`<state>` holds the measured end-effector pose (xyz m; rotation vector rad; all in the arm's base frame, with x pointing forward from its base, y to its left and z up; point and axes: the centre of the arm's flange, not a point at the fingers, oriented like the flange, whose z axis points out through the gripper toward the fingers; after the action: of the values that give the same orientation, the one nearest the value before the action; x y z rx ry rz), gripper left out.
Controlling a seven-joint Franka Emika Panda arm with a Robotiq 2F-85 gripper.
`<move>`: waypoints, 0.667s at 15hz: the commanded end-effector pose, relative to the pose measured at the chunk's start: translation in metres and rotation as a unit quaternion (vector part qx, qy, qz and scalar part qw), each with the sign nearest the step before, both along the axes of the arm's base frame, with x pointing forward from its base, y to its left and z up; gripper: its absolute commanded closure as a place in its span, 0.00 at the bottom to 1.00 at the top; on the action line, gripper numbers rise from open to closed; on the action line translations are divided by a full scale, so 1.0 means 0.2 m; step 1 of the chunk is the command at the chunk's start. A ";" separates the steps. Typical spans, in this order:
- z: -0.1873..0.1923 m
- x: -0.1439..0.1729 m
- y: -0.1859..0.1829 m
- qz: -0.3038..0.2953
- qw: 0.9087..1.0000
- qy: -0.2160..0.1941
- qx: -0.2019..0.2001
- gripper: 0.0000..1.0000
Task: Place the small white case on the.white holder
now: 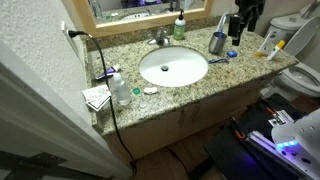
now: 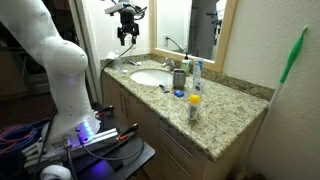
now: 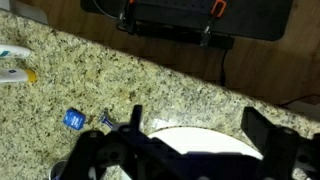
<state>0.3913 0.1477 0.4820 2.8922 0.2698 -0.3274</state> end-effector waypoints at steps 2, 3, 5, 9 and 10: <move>-0.07 0.03 0.14 0.031 0.999 0.002 0.012 0.00; -0.11 0.02 0.27 0.060 0.998 -0.009 0.028 0.00; -0.16 -0.04 0.56 0.108 0.992 -0.026 0.067 0.00; -0.19 -0.19 0.79 0.154 0.984 -0.037 0.087 0.00; -0.23 -0.24 0.90 0.172 0.980 -0.037 0.092 0.00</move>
<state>0.3428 0.3288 0.4346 2.9502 0.8180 -0.1411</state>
